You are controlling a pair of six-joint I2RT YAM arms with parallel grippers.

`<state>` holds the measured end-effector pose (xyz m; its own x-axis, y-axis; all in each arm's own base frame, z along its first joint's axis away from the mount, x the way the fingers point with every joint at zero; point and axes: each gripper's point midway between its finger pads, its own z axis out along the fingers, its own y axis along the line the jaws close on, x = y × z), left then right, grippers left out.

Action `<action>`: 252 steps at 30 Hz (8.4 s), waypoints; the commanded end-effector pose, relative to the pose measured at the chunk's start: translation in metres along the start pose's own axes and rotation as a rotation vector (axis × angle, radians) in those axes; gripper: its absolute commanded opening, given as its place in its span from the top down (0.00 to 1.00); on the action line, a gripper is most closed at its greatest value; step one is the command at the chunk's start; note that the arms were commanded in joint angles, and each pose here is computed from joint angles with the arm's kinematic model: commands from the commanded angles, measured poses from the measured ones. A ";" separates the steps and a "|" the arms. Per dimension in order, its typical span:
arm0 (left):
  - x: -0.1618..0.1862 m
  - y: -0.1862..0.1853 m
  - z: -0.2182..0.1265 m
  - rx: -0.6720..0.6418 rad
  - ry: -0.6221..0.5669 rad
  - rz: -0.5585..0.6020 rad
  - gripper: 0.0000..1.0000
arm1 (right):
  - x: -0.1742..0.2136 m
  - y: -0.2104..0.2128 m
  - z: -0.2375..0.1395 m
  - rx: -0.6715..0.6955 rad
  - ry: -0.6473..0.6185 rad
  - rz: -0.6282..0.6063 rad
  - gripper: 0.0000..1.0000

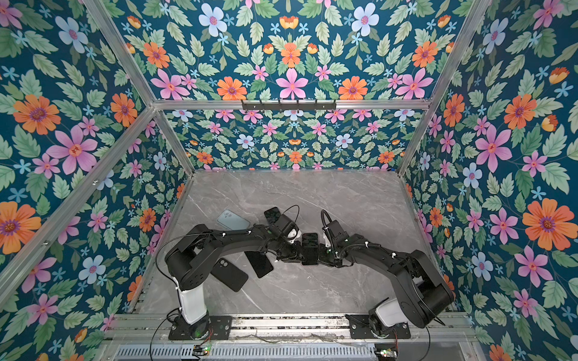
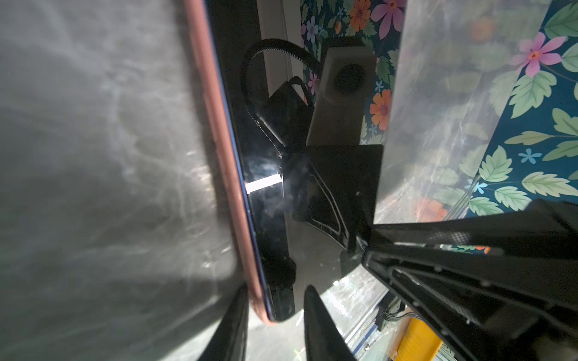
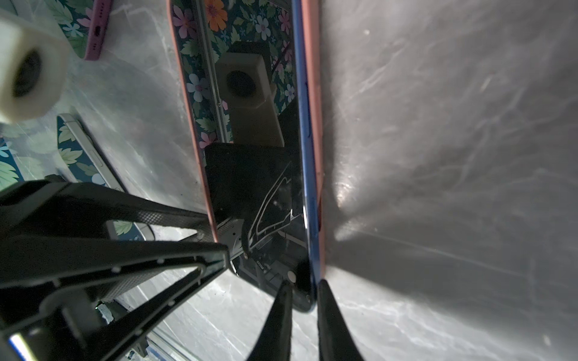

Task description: Put the phone into the phone case

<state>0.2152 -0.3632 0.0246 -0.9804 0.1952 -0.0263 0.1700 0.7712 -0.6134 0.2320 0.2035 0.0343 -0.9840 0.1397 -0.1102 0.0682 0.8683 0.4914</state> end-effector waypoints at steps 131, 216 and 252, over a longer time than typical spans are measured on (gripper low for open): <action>0.005 0.004 0.003 0.044 0.019 -0.033 0.81 | 0.007 0.007 0.024 -0.017 0.063 0.048 0.87; -0.099 0.010 -0.011 -0.011 -0.097 0.052 0.82 | -0.103 -0.002 0.016 0.009 -0.095 0.009 0.77; -0.072 0.049 -0.112 -0.087 -0.314 0.048 0.09 | -0.048 0.017 0.006 0.443 -0.046 -0.073 0.01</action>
<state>0.3053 -0.2746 0.0862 -0.9564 0.0286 -0.2907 0.1927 0.8096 -0.5544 0.2897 0.2273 0.0479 -0.9760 0.0535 -0.2112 0.0237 0.9897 0.1413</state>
